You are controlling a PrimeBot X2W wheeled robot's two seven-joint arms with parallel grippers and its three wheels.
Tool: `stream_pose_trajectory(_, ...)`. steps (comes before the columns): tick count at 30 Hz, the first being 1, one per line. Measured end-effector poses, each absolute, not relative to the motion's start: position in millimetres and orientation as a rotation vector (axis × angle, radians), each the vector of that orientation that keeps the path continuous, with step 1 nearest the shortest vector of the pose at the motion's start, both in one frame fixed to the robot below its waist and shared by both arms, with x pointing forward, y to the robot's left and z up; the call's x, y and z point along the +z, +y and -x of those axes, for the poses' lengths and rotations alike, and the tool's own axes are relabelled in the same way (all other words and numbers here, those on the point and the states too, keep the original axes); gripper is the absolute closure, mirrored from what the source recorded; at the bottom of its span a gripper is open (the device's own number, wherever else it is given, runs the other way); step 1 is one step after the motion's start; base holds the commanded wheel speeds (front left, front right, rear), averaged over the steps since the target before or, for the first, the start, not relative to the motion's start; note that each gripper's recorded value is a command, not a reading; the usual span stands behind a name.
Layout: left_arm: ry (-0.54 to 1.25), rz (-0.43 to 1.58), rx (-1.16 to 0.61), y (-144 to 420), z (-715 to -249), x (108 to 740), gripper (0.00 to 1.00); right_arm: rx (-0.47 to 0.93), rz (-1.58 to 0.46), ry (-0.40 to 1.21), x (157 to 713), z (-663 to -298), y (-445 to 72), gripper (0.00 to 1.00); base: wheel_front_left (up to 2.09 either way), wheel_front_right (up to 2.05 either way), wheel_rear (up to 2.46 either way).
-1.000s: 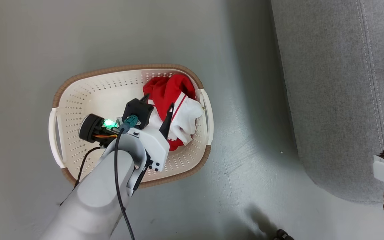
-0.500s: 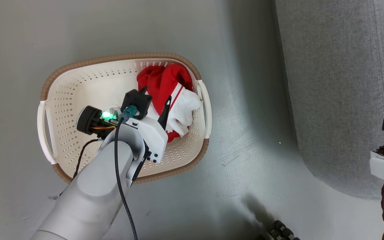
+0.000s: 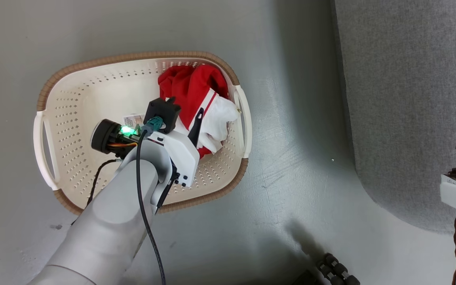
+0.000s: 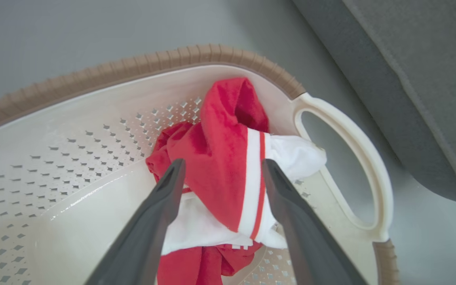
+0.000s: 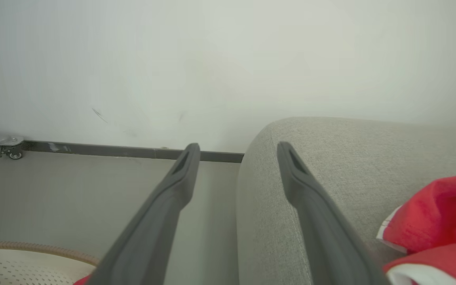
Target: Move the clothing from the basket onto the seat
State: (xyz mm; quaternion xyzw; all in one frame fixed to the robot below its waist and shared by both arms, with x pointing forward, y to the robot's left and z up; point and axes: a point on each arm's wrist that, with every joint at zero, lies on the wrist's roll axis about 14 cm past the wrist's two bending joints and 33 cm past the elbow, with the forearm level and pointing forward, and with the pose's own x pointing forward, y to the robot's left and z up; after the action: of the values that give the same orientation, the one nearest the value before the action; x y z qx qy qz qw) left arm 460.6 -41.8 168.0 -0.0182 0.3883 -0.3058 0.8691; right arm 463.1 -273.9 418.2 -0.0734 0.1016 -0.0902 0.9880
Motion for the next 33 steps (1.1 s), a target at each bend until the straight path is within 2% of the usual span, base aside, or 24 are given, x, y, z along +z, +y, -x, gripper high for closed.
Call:
stream_pose_trajectory(24, 0.903, 0.033, -0.666, -45.0, -445.9, 140.9, 0.0, -0.204, 0.171, 0.223, 408.7, -459.7, -284.1, 0.0, 0.0, 0.0, 0.0)
stream_pose_trajectory(25, 0.901, 0.035, -0.667, -45.9, -446.2, 141.2, 0.09, -0.206, 0.172, 0.223, 408.8, -459.4, -284.6, 0.0, 0.0, 0.0, 0.0)
stream_pose_trajectory(26, 0.9, 0.037, -0.668, -46.6, -446.7, 141.6, 0.51, -0.207, 0.173, 0.222, 409.2, -459.2, -284.9, 0.0, 0.0, 0.0, 0.0)
stream_pose_trajectory(27, 0.896, 0.04, -0.667, -47.2, -447.6, 142.0, 0.62, -0.207, 0.174, 0.217, 409.9, -459.2, -285.1, 0.0, 0.0, 0.0, 0.0)
stream_pose_trajectory(28, 0.892, 0.046, -0.668, -48.1, -448.6, 142.9, 0.62, -0.208, 0.174, 0.217, 410.2, -459.0, -285.4, 0.0, 0.0, 0.0, 0.0)
stream_pose_trajectory(29, 0.889, 0.048, -0.671, -48.8, -449.9, 143.7, 1.0, -0.209, 0.175, 0.217, 410.2, -458.8, -285.8, 0.0, 0.0, 0.0, 0.0)
stream_pose_trajectory(33, 0.865, 0.064, -0.671, -51.4, -456.7, 149.0, 1.0, -0.212, 0.177, 0.202, 413.4, -461.6, -287.1, 0.0, 0.0, 0.0, 0.0)
